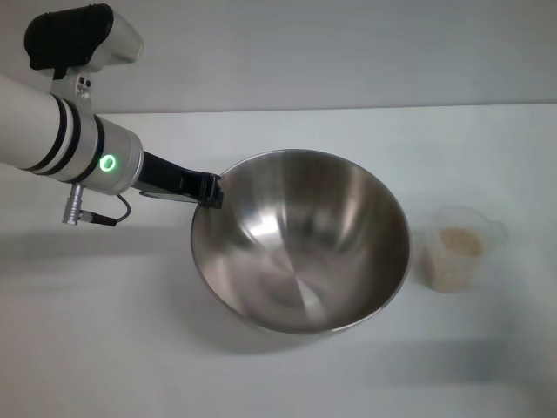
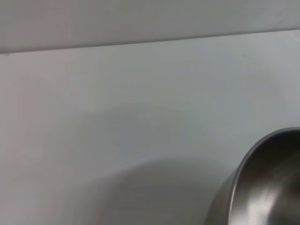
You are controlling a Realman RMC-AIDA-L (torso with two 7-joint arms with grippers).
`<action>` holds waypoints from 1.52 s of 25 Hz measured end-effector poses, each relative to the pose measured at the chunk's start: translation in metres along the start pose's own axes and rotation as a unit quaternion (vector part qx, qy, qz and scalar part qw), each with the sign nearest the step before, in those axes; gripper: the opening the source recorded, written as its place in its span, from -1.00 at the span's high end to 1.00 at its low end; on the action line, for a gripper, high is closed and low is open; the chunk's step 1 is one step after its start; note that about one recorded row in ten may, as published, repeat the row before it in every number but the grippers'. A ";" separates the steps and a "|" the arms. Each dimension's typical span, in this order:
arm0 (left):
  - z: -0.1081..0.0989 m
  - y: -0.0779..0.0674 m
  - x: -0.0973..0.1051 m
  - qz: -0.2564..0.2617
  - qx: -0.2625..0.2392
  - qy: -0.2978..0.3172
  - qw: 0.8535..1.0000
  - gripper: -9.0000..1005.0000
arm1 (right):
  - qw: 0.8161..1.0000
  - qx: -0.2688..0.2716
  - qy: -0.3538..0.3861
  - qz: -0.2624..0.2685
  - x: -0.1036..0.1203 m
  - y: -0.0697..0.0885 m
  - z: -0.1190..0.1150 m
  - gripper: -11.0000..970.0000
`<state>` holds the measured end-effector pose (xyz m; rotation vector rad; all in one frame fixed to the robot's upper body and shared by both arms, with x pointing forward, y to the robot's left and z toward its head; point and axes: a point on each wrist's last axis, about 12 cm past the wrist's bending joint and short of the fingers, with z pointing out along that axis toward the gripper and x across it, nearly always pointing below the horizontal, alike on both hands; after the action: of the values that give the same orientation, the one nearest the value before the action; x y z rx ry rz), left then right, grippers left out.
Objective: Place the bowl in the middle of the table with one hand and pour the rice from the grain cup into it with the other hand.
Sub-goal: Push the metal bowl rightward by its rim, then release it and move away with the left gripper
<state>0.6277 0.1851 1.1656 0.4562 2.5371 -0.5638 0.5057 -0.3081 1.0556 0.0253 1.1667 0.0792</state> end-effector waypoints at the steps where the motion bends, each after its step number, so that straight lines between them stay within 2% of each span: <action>1: 0.000 0.000 0.000 0.000 0.000 0.001 1.000 0.89 | 1.000 0.000 0.000 0.000 0.000 0.000 0.000 -0.41; 29: 0.006 0.003 0.001 0.006 -0.003 0.009 1.000 0.89 | 1.000 0.000 -0.001 0.006 0.000 0.000 0.000 -0.41; 31: 0.006 0.003 0.001 0.010 -0.003 0.008 1.000 0.77 | 1.000 -0.001 -0.001 0.006 0.000 0.000 0.000 -0.41; 38: 0.005 0.003 -0.001 0.018 -0.004 0.002 1.000 0.71 | 1.000 -0.002 -0.001 0.006 0.000 0.000 0.000 -0.41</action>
<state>0.6319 0.1852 1.1617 0.4994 2.5299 -0.5398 0.5059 -0.3078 1.0560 0.0293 1.1644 0.0926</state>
